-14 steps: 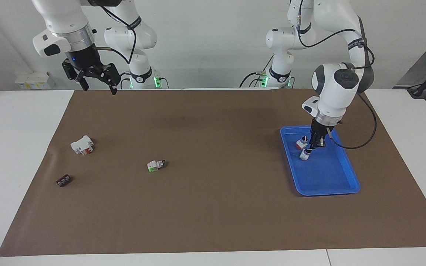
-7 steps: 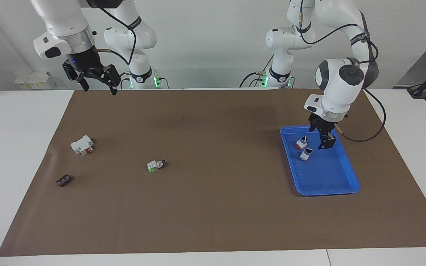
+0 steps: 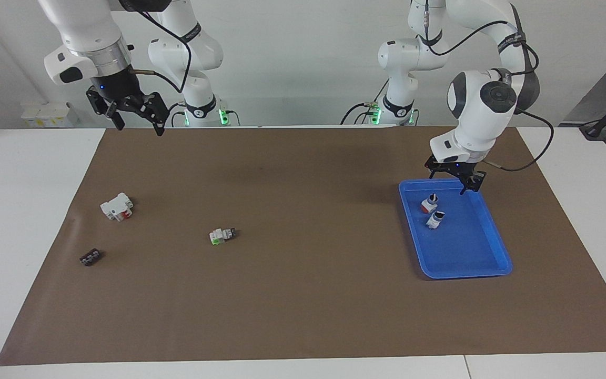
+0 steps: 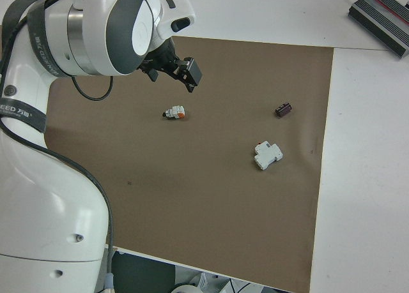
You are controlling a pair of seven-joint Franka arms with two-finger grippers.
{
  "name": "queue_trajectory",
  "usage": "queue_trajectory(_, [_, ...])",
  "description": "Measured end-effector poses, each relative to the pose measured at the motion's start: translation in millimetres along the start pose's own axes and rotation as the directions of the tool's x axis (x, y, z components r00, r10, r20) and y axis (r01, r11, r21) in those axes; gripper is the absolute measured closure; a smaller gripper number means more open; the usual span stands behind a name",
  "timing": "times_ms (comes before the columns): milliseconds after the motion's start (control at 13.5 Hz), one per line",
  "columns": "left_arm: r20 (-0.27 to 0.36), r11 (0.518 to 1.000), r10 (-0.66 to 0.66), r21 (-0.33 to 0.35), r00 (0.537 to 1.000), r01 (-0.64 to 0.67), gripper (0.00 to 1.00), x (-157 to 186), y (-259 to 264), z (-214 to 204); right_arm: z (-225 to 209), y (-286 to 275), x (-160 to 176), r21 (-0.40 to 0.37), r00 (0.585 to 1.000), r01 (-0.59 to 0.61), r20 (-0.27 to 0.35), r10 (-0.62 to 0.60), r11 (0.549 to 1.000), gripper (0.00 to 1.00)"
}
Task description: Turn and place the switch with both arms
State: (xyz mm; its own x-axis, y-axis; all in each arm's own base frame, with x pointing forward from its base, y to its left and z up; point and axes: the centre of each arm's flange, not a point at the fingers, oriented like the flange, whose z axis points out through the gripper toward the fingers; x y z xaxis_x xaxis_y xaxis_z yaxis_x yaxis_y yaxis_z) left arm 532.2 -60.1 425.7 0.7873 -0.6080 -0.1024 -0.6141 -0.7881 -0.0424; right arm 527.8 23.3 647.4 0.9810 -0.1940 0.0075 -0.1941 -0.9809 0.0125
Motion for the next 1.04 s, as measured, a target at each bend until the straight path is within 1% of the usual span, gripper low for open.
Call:
queue_trajectory(74, [0.002, 0.999, -0.049, -0.001, 0.999, 0.049, 0.00, -0.1, -0.9, -4.6, 0.2, 7.1, 1.7, 0.000, 1.000, 0.009, 0.000, -0.009, 1.000, 0.00])
queue_trajectory(222, [-0.004, 0.990, -0.143, -0.001, 0.990, 0.143, 0.00, 0.8, -5.7, -28.9, 0.9, 19.1, 4.3, 0.000, 1.000, 0.013, 0.002, -0.013, 1.000, 0.00])
queue_trajectory(370, [-0.039, 0.978, -0.206, -0.034, 0.978, 0.205, 0.00, 2.9, -8.2, -66.8, 2.6, 20.8, 4.6, -0.001, 1.000, 0.011, 0.005, -0.011, 1.000, 0.00])
queue_trajectory(519, [-0.067, 0.968, -0.248, -0.052, 0.966, 0.245, 0.00, 3.6, -9.0, -107.2, 3.5, 20.7, 4.5, -0.001, 1.000, 0.011, 0.007, -0.011, 1.000, 0.00])
queue_trajectory(741, [-0.104, 0.956, -0.294, -0.052, 0.950, 0.290, 0.00, 2.7, -7.9, -158.7, 3.8, 20.7, 4.5, -0.001, 1.000, 0.011, 0.008, -0.011, 1.000, 0.00])
queue_trajectory(1037, [-0.108, 0.937, -0.346, -0.084, 0.932, 0.339, 0.00, -1.7, -10.5, -195.1, 3.4, 18.0, 3.7, 0.000, 1.000, 0.016, 0.007, -0.016, 1.000, 0.00])
